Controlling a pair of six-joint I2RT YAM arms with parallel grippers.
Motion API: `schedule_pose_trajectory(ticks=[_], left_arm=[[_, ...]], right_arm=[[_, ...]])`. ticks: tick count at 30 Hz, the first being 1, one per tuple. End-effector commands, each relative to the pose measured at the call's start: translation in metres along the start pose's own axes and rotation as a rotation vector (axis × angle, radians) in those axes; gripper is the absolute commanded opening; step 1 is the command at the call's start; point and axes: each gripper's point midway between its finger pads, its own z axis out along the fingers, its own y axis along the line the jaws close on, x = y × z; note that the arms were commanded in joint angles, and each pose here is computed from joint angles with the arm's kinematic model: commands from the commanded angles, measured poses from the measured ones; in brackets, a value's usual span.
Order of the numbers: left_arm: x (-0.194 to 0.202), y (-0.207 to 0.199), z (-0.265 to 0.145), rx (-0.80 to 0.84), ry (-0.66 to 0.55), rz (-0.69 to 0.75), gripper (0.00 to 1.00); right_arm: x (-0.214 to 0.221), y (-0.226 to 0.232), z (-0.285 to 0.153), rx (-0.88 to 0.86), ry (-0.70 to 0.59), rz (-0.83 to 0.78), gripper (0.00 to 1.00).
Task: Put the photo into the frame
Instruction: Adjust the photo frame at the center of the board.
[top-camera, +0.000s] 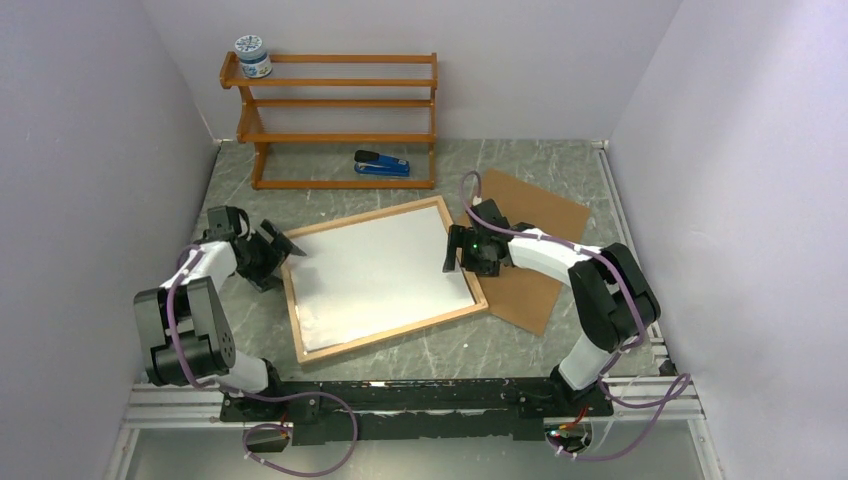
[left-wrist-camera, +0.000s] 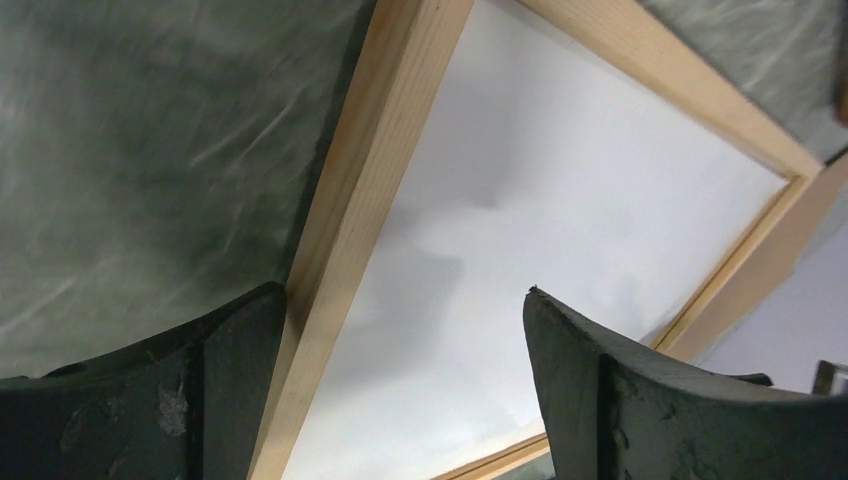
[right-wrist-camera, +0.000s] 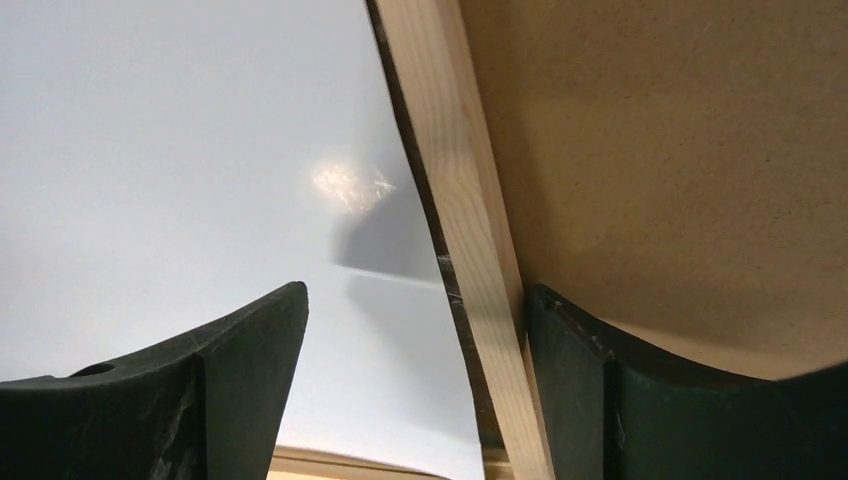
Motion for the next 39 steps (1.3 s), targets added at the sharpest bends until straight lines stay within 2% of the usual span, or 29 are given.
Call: schedule_pose_trajectory(ticks=[1, 6, 11, 15, 21, 26, 31, 34, 39], left_arm=[[0.001, -0.061, -0.010, 0.204, 0.074, 0.064, 0.90], [-0.017, -0.032, -0.013, -0.018, 0.008, 0.031, 0.91], [-0.033, -0.002, -0.019, -0.207, -0.069, 0.029, 0.93], [-0.048, 0.008, -0.017, -0.200, -0.071, 0.053, 0.93], [-0.063, 0.015, 0.001, -0.122, 0.044, 0.047, 0.92], [-0.079, 0.024, 0.009, -0.153, 0.054, 0.054, 0.93], [-0.093, 0.029, 0.004, -0.217, 0.030, 0.079, 0.94], [-0.097, 0.040, -0.006, -0.302, -0.002, 0.065, 0.94], [-0.105, 0.053, -0.024, -0.424, -0.070, 0.017, 0.94]], right_arm=[[0.032, 0.051, -0.013, -0.232, 0.155, 0.018, 0.81], [0.036, 0.071, -0.015, -0.349, 0.186, 0.001, 0.81], [0.042, 0.085, -0.013, -0.383, 0.213, -0.015, 0.81], [0.047, 0.101, -0.011, -0.414, 0.232, -0.033, 0.80], [0.061, 0.136, -0.007, -0.480, 0.288, -0.085, 0.80], [0.071, 0.157, -0.001, -0.543, 0.349, -0.138, 0.80], [0.068, 0.150, 0.005, -0.462, 0.334, -0.132, 0.80], [0.052, 0.128, 0.005, -0.313, 0.253, -0.125, 0.81], [0.013, 0.096, -0.020, -0.181, 0.087, -0.119, 0.86]])
